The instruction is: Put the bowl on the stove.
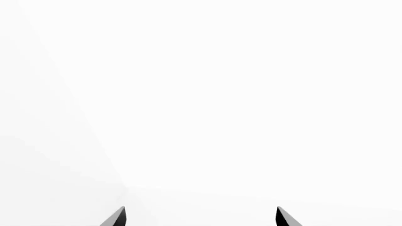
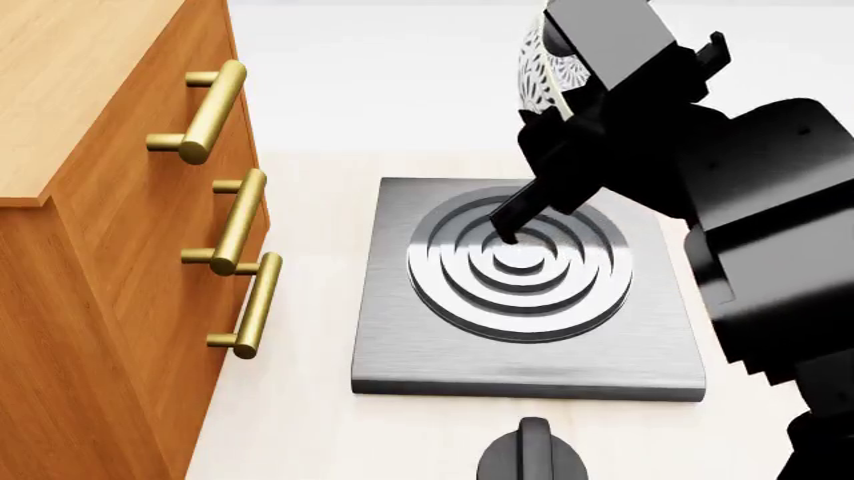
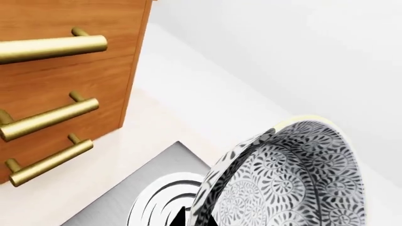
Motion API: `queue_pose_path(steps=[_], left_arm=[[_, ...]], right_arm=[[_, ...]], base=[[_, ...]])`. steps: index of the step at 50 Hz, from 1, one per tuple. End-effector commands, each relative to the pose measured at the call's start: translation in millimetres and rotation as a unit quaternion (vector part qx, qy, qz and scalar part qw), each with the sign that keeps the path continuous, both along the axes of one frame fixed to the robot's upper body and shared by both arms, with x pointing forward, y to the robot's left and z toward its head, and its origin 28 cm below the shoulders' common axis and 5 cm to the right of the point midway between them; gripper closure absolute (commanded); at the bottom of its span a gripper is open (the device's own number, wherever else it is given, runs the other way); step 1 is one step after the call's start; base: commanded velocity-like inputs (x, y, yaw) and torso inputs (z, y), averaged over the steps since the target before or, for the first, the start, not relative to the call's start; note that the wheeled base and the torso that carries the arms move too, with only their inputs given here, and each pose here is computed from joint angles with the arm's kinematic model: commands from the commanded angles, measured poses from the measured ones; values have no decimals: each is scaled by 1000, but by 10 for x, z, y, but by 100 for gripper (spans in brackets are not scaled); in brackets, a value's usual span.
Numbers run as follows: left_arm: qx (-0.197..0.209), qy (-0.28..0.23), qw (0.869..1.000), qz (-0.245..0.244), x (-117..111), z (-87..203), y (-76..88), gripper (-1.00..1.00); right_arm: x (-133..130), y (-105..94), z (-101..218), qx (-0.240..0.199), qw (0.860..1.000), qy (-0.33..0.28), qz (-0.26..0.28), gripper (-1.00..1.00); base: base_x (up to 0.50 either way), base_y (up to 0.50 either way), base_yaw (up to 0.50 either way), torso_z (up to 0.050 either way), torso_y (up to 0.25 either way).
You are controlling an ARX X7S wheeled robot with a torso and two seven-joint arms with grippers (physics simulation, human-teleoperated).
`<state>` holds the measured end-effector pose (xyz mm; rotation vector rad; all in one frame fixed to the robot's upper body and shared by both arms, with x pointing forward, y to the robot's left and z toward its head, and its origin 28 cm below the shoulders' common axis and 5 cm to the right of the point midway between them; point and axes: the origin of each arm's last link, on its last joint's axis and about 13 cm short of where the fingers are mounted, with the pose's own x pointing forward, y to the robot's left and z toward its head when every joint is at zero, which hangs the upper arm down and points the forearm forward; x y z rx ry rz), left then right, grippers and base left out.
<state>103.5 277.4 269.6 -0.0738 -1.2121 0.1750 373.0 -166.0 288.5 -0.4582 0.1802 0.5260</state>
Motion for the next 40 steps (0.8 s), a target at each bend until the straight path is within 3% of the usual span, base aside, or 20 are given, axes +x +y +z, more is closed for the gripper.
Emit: queue_pose_path(steps=[1,12,21,28,40], left_arm=[[0,-1,1000,2,-1,4,9,-100],[0,-1,1000,7,-6,11,26,-100],[0,1,1000,9,-1,13,25,-100],[0,2,1000,9,4,10,28,-100],[1,8,1000,18,21,-10,29,-100]], right_arm=[[151,31,42,8,1000,-15,-10,100],[628,197,-7,-3,1000,2,-4,100],[628,319,-96,-16,999,34,-9,100],[604,323,-244,-21,996,73,-37,100],[589,322,-318,-43,993,86,-61,100]], base=[[0,0,0,0,0],[0,0,0,0,1],[0,0,0,0,0],[0,0,0,0,0],[0,0,0,0,1]])
